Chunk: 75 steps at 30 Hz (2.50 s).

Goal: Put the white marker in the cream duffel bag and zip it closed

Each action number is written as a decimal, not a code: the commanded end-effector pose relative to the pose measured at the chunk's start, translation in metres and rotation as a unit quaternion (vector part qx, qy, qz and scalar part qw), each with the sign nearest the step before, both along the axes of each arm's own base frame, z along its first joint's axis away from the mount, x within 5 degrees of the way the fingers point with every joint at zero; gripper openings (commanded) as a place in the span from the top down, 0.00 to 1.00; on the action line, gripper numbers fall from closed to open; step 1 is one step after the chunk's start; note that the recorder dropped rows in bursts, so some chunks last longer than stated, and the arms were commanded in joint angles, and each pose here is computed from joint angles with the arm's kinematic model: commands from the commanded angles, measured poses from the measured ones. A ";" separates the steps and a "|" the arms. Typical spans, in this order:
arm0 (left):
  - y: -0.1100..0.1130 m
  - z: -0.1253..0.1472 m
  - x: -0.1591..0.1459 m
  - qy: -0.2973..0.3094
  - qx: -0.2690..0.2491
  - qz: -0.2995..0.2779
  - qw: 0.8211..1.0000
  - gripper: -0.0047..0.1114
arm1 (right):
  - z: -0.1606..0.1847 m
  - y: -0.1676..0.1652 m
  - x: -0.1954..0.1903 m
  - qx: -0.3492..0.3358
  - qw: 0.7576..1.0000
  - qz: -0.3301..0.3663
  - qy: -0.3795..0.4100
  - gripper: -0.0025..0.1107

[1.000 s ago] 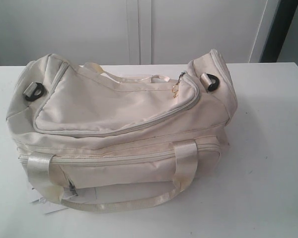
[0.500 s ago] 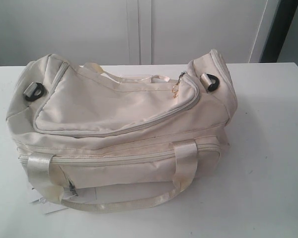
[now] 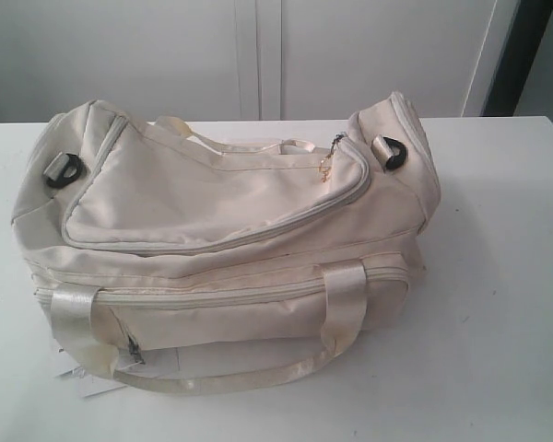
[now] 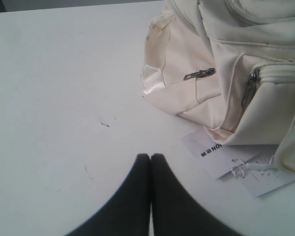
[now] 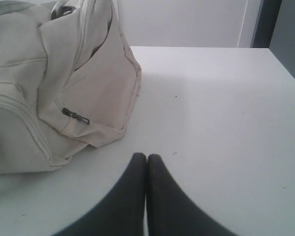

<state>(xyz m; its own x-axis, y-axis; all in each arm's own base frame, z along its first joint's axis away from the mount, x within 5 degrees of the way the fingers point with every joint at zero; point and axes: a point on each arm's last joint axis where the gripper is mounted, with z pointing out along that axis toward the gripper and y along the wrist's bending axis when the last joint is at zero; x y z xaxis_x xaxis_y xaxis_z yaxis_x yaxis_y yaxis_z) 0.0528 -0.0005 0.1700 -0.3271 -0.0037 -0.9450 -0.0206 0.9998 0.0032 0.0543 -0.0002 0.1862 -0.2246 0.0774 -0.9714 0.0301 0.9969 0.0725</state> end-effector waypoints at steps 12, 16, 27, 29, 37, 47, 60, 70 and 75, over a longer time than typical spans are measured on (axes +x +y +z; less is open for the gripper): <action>0.000 -0.001 0.000 0.001 -0.005 0.000 1.000 0.96 | -0.001 0.000 0.000 0.001 1.000 0.000 -0.002 0.98; 0.000 -0.001 0.000 0.001 -0.005 0.000 1.000 0.96 | -0.001 0.000 0.000 0.001 1.000 0.000 -0.002 0.98; 0.000 -0.001 0.000 0.001 -0.005 0.000 1.000 0.96 | -0.001 0.000 0.000 0.011 1.000 -0.003 -0.002 0.98; 0.000 -0.001 0.000 0.001 -0.005 0.000 1.000 0.96 | -0.001 0.000 0.000 0.013 1.000 -0.003 -0.002 0.98; 0.000 -0.001 0.000 0.001 -0.005 0.000 1.000 0.96 | -0.001 0.000 0.000 0.013 1.000 -0.003 -0.002 0.98; 0.000 -0.001 0.000 0.001 -0.005 0.000 1.000 0.96 | -0.001 0.000 0.000 0.013 1.000 -0.003 -0.002 0.98; 0.000 -0.001 0.000 0.001 -0.005 0.000 1.000 0.96 | -0.001 0.000 0.000 0.013 1.000 -0.003 -0.002 0.98; 0.000 -0.001 0.000 0.001 -0.005 0.000 1.000 0.96 | -0.001 0.000 0.000 0.013 1.000 -0.003 -0.002 0.98; 0.000 -0.001 0.000 0.001 -0.005 0.000 1.000 0.96 | -0.001 0.000 0.000 0.013 1.000 -0.003 -0.002 0.98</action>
<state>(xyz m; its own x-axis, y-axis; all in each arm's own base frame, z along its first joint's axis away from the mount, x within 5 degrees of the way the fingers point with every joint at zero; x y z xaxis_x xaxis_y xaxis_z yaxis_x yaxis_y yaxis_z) 0.0528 -0.0005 0.1700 -0.3271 -0.0037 -0.9450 -0.0206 0.9998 0.0032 0.0542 -0.0002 0.1858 -0.2284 0.0940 -0.9690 0.0339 0.9955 0.0886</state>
